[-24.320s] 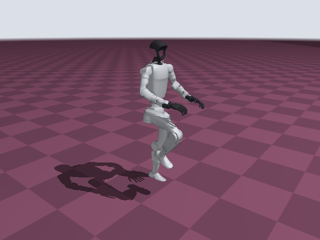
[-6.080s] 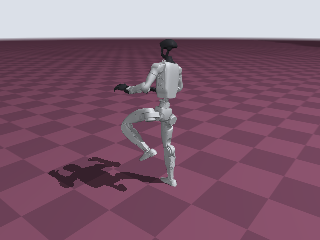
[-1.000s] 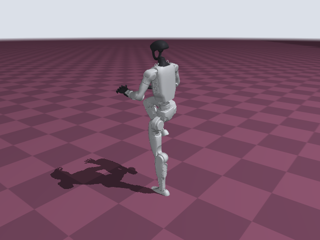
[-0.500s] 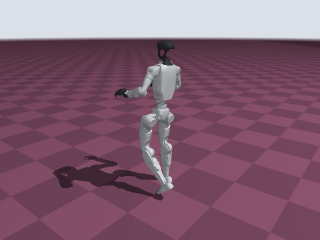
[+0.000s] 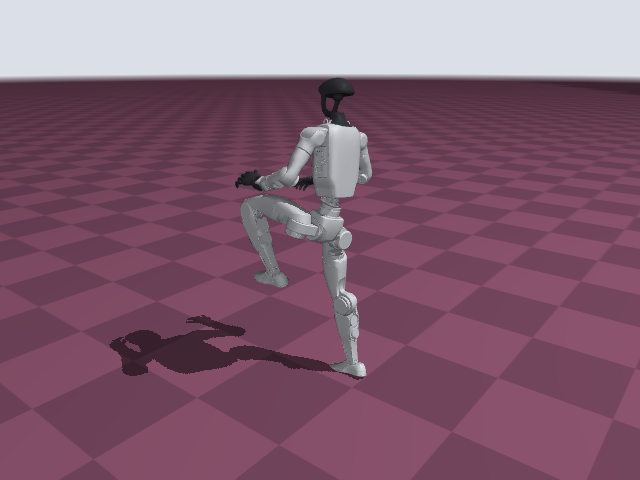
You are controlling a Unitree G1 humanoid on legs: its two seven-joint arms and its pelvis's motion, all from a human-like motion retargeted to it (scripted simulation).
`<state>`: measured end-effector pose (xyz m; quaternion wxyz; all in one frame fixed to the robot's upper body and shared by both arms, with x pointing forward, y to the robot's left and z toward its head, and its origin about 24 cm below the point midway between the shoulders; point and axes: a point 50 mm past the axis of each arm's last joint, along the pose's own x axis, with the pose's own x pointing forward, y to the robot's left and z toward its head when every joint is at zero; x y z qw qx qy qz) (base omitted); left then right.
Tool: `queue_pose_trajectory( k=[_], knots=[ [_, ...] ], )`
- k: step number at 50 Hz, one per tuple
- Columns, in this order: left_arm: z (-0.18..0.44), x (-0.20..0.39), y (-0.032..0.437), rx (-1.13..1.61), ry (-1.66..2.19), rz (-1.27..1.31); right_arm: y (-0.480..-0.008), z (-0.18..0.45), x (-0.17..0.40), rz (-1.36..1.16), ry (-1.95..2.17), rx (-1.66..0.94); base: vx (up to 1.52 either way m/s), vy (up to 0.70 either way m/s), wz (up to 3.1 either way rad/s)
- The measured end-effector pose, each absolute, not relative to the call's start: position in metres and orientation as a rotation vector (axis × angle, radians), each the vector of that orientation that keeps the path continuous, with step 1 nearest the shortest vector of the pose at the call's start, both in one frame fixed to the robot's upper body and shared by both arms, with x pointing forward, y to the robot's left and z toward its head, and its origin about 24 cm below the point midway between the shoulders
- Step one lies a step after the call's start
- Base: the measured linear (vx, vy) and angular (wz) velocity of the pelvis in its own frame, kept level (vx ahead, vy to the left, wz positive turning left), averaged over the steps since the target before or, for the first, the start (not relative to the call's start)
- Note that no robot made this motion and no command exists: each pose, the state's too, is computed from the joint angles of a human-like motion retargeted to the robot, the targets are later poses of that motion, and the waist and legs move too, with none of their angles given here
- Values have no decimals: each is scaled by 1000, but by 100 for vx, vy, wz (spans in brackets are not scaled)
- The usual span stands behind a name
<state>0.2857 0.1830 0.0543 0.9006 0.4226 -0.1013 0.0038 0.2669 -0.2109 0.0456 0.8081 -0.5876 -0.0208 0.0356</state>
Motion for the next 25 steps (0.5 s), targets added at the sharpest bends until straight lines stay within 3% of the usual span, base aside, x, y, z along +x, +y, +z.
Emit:
queue_pose_trajectory(
  k=[15, 25],
  knots=[
    [52, 271, 211, 920, -163, 28, -187, 27, 256, 62, -76, -1218, 33, 13, -34],
    [13, 282, 197, 1193, -19, -139, -181, 12, 234, 131, -66, -1076, 29, 23, 95]
  ],
)
